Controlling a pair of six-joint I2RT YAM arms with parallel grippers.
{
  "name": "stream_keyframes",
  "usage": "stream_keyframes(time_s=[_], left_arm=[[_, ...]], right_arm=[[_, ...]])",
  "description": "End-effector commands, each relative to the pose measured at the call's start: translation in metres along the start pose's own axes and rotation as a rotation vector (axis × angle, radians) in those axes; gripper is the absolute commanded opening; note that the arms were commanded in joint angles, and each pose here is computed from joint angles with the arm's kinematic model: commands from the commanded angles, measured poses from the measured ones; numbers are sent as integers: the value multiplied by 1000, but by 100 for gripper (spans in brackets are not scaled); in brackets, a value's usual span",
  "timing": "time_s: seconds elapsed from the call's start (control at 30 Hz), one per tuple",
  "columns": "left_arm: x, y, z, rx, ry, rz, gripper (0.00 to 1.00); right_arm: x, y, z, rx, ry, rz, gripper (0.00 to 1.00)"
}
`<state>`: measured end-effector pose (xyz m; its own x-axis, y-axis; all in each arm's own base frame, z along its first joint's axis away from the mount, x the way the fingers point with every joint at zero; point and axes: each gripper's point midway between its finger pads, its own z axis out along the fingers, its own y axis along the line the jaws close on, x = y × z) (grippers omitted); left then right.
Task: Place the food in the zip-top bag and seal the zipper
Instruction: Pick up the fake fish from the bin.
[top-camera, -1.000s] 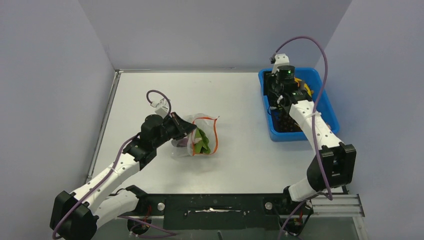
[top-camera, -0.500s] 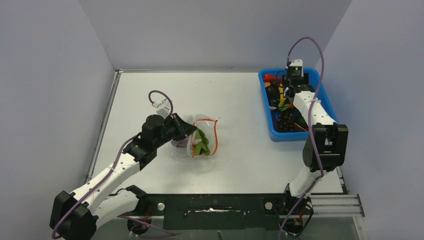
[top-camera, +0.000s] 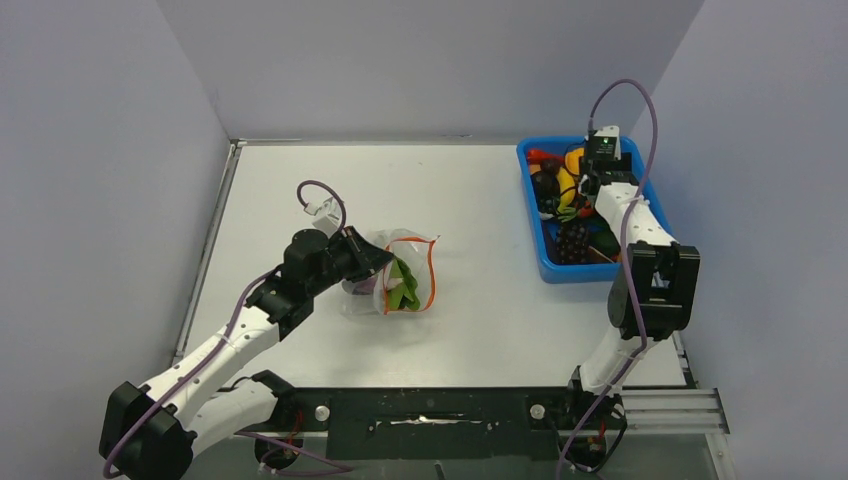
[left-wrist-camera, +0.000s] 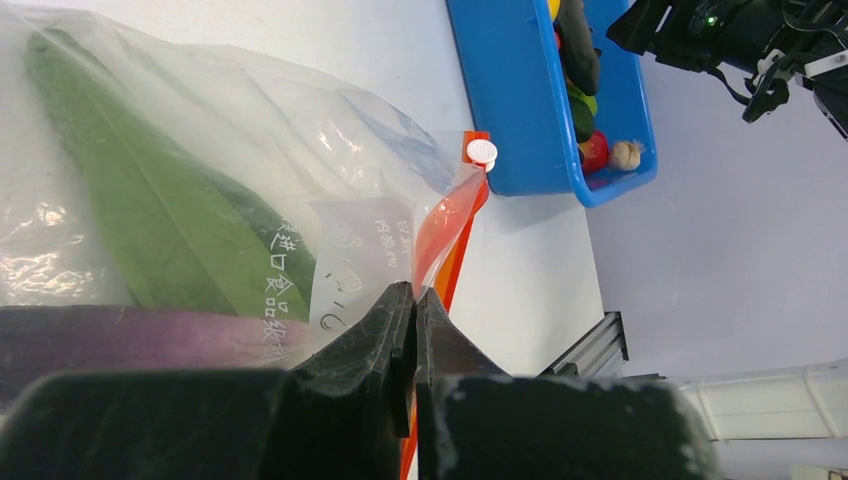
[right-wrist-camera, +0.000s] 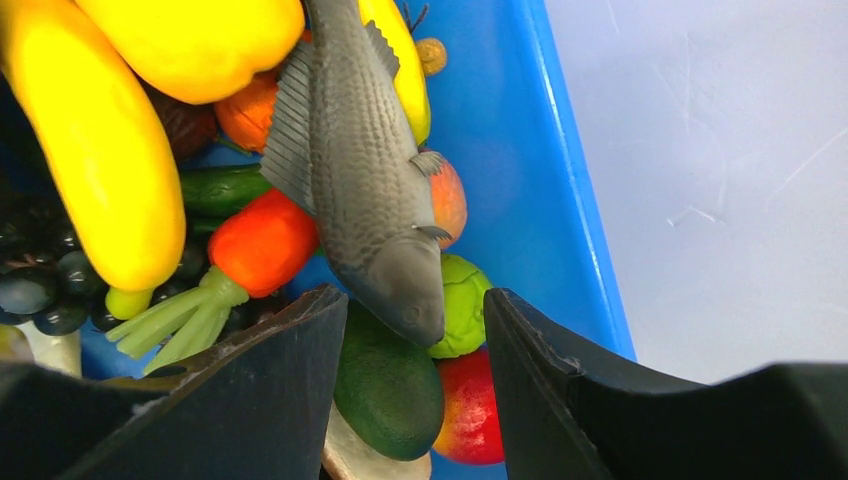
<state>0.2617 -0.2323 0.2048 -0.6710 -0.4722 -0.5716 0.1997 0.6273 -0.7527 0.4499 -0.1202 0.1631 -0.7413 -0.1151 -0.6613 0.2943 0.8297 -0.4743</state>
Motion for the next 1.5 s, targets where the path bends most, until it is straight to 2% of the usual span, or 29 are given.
stream_keyframes(time_s=[0.0,0.13,0.17,0.27,0.43,0.67,0.83,1.07,1.4,1.47], left_arm=[[-19,-29,-1,75,-46,8,0],[-18,-27,2,65,-37,3,0],[-18,-27,2,64,-36,1,0],[-17,-26,4,59,-31,0,0],[-15,-23,5,56,-30,-9,0],[-17,-24,3,57,-38,2,0],[-18,-25,0,54,-37,20,0],[-24,-30,-5,64,-57,33,0],[-26,-33,-13,65,-65,65,0],[-26,-32,-15,65,-64,66,0]], right_arm=[[4,-7,5,5,7,3,53],[17,-1,14,-14,56,-15,53],[20,1,17,-19,67,-18,72],[27,9,23,-45,88,-24,74],[35,20,31,-75,113,-34,85],[42,12,39,-16,139,-62,86],[43,7,44,-2,149,-76,84],[49,4,50,30,166,-97,75],[45,-3,50,68,149,-108,51],[45,-1,50,62,147,-99,50]])
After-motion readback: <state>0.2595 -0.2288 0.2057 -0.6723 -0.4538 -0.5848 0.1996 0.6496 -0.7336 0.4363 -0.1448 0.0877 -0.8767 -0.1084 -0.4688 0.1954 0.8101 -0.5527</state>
